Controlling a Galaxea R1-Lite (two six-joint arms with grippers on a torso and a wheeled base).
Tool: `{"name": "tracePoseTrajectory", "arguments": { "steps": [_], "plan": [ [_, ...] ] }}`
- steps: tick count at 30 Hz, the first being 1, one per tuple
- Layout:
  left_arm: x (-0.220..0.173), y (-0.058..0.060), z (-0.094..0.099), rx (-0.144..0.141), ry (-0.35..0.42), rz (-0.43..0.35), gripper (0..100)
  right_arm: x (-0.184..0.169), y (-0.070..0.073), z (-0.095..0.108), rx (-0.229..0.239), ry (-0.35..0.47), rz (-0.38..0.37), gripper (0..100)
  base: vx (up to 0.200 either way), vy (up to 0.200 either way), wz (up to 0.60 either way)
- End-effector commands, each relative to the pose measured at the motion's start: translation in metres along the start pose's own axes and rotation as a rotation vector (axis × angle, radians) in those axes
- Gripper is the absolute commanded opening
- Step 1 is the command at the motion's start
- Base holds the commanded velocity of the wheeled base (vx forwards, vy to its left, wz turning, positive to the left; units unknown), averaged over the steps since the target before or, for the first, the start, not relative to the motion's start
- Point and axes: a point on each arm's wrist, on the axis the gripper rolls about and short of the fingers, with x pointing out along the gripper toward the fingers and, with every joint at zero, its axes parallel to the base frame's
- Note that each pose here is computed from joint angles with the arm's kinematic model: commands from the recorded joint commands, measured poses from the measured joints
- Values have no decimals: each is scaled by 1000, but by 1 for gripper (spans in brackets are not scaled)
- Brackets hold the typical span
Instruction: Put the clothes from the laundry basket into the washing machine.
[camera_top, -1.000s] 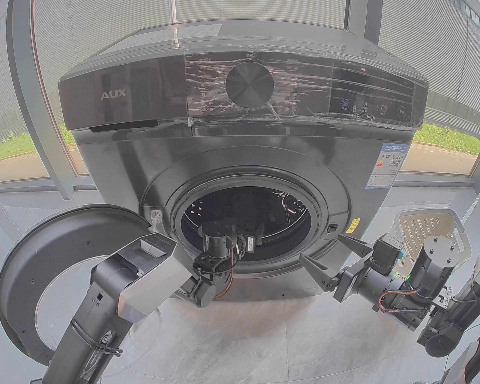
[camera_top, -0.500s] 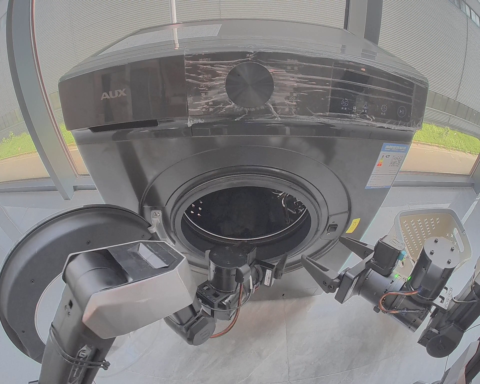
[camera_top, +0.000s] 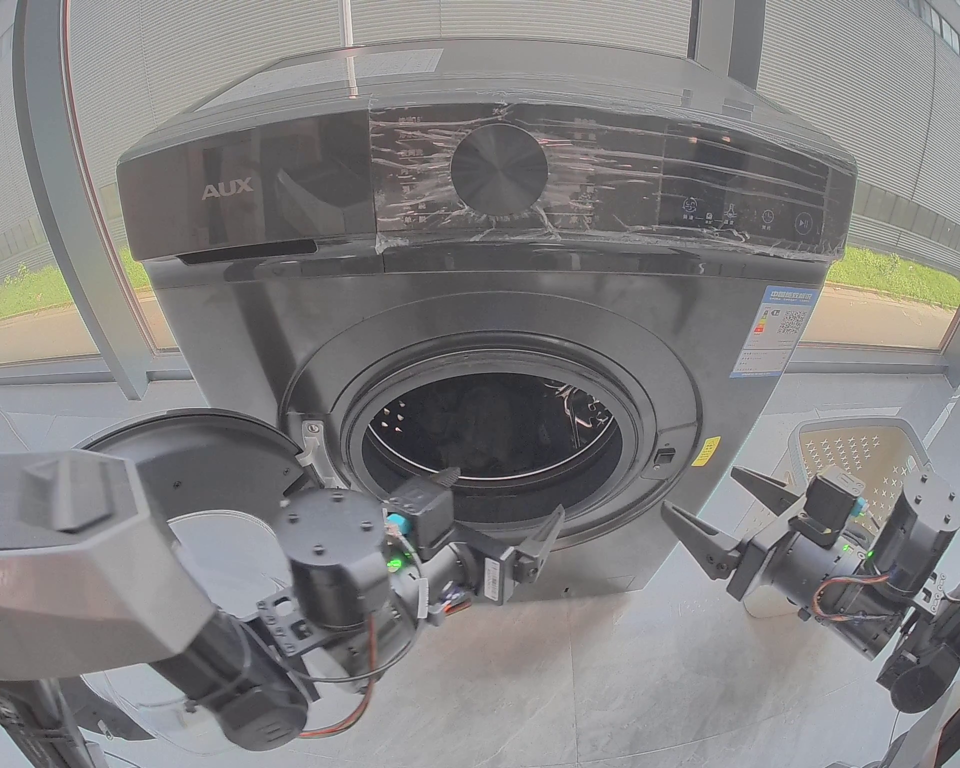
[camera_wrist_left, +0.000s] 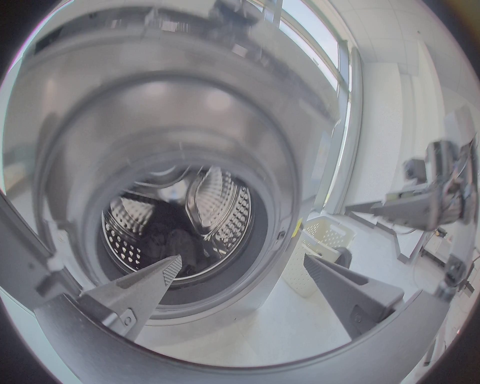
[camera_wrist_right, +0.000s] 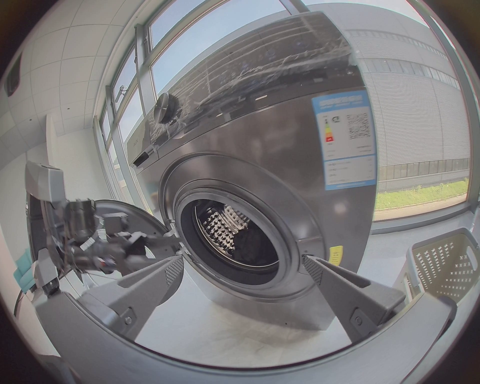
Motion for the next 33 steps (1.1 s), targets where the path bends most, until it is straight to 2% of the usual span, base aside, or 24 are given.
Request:
{"name": "tracePoseTrajectory", "arguments": {
  "steps": [1, 4, 7, 9, 11, 14, 20, 29, 33],
  "plan": [
    [-92, 14, 46, -37, -93, -12, 100, -43, -21, 8, -4, -34, -57, 100, 0, 0, 0],
    [-105, 19, 43, -34, -79, -2, 100, -46, -21, 8, -4, -36, -62, 100, 0, 0, 0],
    [-116, 21, 44, -53, -89, -13, 100, -48, -21, 9, -4, -38, -62, 100, 0, 0, 0],
    [-117, 21, 42, -44, -81, -7, 100, -48, -21, 8, -4, -36, -62, 100, 0, 0, 0],
    [-119, 22, 38, -33, -68, 18, 100, -48, -21, 8, -2, -33, -62, 100, 0, 0, 0],
    [-121, 25, 37, -42, -68, 72, 100, -47, -21, 8, -1, -33, -62, 100, 0, 0, 0],
    [-132, 30, 32, -33, -48, 95, 100, -48, -22, 8, -2, -34, -71, 100, -200, 0, 0],
    [-147, 33, 35, -37, -70, 99, 100, -58, -23, 15, 0, -62, -108, 100, -200, 0, 0],
    [-161, 37, 36, -40, -88, 103, 100, -71, -21, 18, -24, -54, -116, 100, -200, 0, 0]
  ]
}}
